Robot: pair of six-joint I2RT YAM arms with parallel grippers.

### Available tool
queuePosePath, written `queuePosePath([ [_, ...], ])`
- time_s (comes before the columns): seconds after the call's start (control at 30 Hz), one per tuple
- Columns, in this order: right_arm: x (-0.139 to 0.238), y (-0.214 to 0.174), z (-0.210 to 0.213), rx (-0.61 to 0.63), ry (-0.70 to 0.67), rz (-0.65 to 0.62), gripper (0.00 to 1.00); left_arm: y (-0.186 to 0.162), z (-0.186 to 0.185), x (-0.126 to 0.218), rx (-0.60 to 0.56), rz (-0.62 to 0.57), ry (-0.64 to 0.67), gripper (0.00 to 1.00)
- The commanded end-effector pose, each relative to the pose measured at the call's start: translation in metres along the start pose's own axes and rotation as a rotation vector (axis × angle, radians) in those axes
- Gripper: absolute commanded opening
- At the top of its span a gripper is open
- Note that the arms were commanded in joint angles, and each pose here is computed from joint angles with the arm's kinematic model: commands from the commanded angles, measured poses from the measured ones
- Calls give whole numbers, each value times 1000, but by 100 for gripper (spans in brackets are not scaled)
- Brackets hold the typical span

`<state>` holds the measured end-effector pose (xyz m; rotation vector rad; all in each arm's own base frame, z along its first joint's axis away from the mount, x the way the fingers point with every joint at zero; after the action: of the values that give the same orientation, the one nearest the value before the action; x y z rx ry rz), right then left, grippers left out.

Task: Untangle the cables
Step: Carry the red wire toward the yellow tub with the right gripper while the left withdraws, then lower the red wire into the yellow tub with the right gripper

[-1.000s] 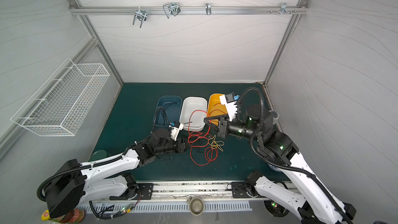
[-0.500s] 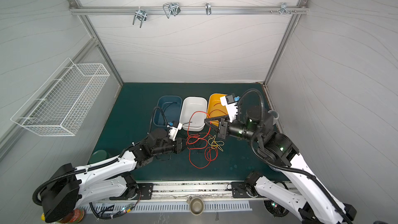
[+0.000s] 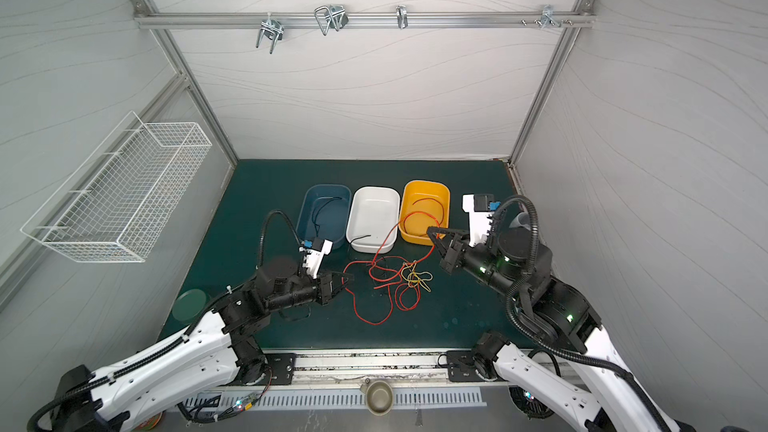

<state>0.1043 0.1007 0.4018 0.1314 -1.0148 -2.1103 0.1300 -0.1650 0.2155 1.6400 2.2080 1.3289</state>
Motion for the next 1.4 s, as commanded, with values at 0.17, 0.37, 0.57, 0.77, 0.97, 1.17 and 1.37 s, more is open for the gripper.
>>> queuePosePath([
  [0.17,23,-4,-36,-22,-271,-134,0,15,-6,49,-4,-4,248,0],
  [0.37,19,-19,-58,-15,-394,-98,0,33,-23,83,-85,-34,298,0],
  [0.57,14,-31,-72,-23,-432,-63,0,48,-37,111,-207,-61,350,0],
  [0.77,2,-49,-86,-19,-465,39,0,53,-41,122,-305,-52,385,0],
  [0.97,-10,-55,-91,-24,-465,103,0,47,-32,125,-353,-52,445,0],
  [1.17,-16,-62,-97,-66,-461,153,0,45,-28,122,-363,-62,451,0],
  [1.37,-15,-64,-101,-90,-464,163,0,42,-26,121,-358,-50,454,0],
])
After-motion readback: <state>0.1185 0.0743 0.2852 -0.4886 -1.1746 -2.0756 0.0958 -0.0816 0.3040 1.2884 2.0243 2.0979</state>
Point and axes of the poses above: each gripper's point midway between its finger pads, its own x axis back along the fingers, its own z axis along the line the jaws close on, y = z × x, the point moved 9 cm from there along x, back along the fingers, and after that the axes turned 8 degrees about -x, right-handed, at the moved point
